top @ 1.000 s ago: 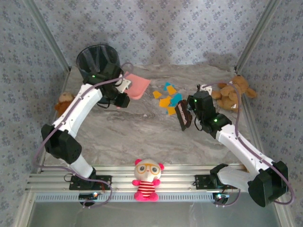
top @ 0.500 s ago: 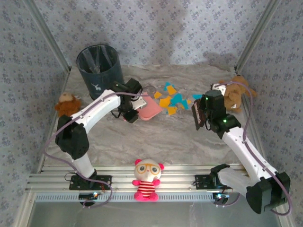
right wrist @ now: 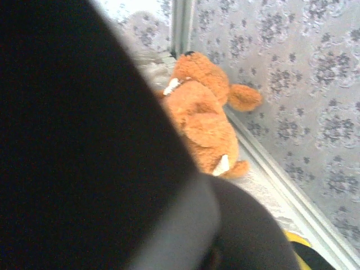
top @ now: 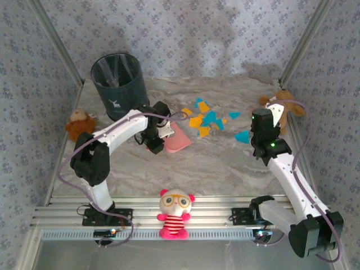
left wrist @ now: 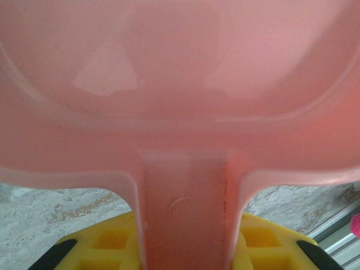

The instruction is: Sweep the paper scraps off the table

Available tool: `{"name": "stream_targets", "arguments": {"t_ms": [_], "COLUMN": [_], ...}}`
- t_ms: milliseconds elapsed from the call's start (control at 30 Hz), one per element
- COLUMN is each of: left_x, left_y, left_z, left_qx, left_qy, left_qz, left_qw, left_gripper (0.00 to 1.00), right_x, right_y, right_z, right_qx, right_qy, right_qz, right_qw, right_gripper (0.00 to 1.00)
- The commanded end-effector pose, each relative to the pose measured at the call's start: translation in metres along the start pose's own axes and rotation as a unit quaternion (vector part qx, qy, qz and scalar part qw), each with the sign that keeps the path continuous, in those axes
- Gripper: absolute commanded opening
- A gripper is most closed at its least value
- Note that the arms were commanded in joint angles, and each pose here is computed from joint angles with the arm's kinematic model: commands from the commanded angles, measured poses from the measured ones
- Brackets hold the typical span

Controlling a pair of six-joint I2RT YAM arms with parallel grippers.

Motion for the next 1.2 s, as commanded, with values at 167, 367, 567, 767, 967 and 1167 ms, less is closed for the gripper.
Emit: {"name": "stream_targets", "arguments": {"t_ms": [167,367,567,767,967,1167], "left_x": [-0.002,-0.001,0.000,0.001,0.002,0.002], "left_y": [-0.001,-0.002,-0.003,-0.003,-0.003,-0.004], "left_z": [0.007,0.010,0.011,0.011,0.011,0.012], "left_qx": [0.010,0.017,0.019,0.023,0.024,0.026], "left_qy": [-0.011,-0.007,-0.006,-0.003,-0.001,-0.001], "left_qz": [0.015,0.013,0.013,0.012,0.011,0.010], "left_qw": [1.000,1.000,1.000,1.000,1.000,1.000], "left_gripper": [0.00,0.00,0.00,0.00,0.00,0.00], "right_x": [0.005,0.022,0.044,0.071,0.097,0.120], "right_y": [-0.009,-0.013,-0.015,-0.017,-0.020,-0.027], "right_z": [0.027,0.048,0.064,0.069,0.070,0.065], "right_qx": [0.000,0.015,0.031,0.033,0.043,0.061], "right_qy": [-0.040,-0.026,0.011,0.073,0.127,0.178], "right_qz": [-0.005,-0.009,-0.011,-0.035,-0.071,-0.107], "right_qw": [0.999,1.000,0.999,0.996,0.988,0.976], "right_gripper": [0.00,0.00,0.00,0.00,0.00,0.00]}}
Point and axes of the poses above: each hand's point on the last joint's axis, 136 mm out from that joint toward the fingers, its own z axis out along the fingers, its own x axis along the line the jaws close on, y = z × x, the point moved 10 cm from there along -z, back along the fingers, and after that the axes turned 2 degrees about z, right-handed, at the moved point
